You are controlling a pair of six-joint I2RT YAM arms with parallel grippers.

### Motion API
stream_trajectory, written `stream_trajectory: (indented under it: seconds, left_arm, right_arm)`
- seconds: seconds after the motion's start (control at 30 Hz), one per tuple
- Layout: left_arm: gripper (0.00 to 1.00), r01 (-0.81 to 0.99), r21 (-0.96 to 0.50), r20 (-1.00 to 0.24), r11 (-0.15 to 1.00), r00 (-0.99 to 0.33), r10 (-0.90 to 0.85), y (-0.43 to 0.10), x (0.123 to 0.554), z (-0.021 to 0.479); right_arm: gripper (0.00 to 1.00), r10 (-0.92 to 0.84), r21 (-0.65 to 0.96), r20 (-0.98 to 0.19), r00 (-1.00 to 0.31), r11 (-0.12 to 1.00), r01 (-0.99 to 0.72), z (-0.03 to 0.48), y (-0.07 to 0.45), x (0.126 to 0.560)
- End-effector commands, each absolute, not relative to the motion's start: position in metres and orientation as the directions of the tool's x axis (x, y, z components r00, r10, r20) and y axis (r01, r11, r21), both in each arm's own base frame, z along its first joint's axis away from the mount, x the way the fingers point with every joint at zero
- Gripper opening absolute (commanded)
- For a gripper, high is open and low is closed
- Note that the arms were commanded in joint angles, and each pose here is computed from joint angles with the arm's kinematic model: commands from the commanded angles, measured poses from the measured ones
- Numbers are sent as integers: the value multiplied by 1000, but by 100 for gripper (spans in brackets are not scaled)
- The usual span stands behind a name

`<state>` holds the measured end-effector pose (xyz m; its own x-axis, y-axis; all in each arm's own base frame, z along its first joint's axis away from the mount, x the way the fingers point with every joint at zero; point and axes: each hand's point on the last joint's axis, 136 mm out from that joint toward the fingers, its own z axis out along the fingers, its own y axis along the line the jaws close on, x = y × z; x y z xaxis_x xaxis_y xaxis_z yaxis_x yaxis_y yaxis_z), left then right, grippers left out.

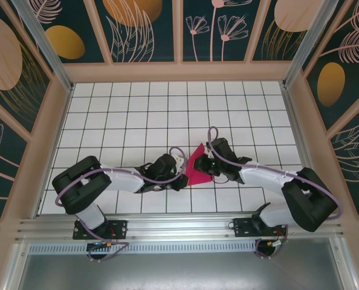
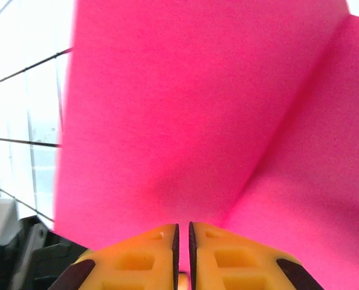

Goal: Fold a paper plane with a square sheet of paper (pick it up from the middle)
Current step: Fourth fold the wing at the center of the table.

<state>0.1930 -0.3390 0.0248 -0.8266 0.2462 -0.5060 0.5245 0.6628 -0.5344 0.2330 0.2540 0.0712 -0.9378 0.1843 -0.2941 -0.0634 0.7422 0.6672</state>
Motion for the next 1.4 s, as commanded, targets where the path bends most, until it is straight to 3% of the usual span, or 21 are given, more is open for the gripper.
stream_trajectory:
  seconds: [0.0,0.17,0.37,0.7,0.9,1.37]
  left_arm:
    - [9,538,-531,-521,655,-816,249,-345,199,31]
    - [9,548,-533,-519,645,-813,262,-350,199,31]
    - [8,556,-514,-512,653,-810,286,-352,202,26]
    - [2,549,-445,-477,708,-814,332,-353,211,13]
    - [0,526,-421,-502,739,-814,293,-350,214,22]
    - [0,441,-422,-497,793,-843,204,-346,211,26]
  right_arm:
    - [17,146,714,-344,-928,682,-157,93,265,227]
    - [20,114,714,-344,-932,676,-181,94,270,222]
    - [22,303,562,-356,-884,825,56,74,226,245]
    - [25,436,512,-337,-834,829,227,55,172,238]
    - [25,397,548,-271,-877,812,198,41,174,230]
    - [20,338,581,-283,-898,805,119,46,189,244]
